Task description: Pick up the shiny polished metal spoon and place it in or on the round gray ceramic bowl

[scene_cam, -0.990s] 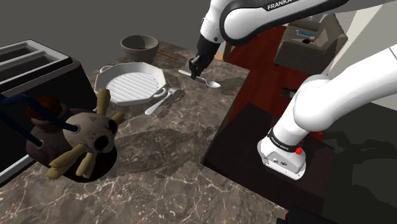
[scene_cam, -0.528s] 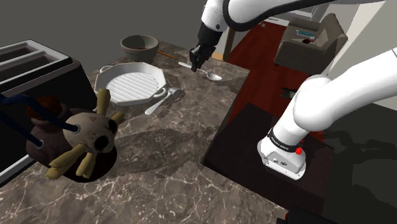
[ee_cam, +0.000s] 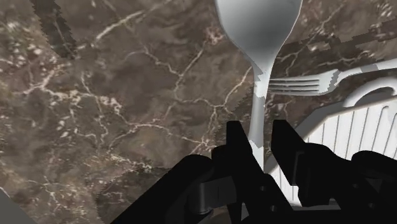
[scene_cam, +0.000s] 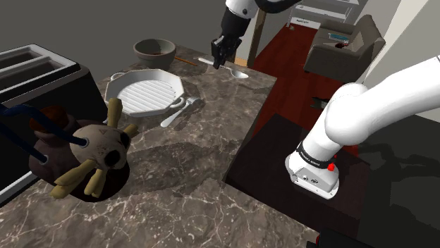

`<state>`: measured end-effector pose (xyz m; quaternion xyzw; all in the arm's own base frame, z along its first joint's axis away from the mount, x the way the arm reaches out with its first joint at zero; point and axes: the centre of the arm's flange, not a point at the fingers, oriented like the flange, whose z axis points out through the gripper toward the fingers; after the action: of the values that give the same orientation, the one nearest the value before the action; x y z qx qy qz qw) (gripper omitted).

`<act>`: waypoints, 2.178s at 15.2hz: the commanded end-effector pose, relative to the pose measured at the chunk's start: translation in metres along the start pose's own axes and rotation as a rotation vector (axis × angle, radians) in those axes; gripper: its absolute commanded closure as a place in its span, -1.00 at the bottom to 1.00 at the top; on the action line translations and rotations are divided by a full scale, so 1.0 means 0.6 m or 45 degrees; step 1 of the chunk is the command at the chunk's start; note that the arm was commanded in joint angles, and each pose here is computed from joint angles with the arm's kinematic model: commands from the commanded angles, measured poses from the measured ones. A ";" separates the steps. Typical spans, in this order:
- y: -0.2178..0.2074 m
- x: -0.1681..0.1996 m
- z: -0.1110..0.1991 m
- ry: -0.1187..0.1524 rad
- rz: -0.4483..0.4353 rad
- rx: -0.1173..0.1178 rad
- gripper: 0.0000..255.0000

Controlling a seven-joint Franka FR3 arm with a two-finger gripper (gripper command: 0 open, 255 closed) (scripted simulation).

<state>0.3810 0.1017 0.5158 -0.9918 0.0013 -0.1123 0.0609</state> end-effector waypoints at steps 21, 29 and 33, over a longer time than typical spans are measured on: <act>-0.041 0.277 -0.030 -0.001 0.000 0.000 1.00; -0.060 0.449 0.005 -0.001 0.000 0.000 1.00; -0.070 0.534 0.022 -0.001 0.000 0.000 1.00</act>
<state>0.6834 0.1392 0.5786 -0.9918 0.0009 -0.1121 0.0610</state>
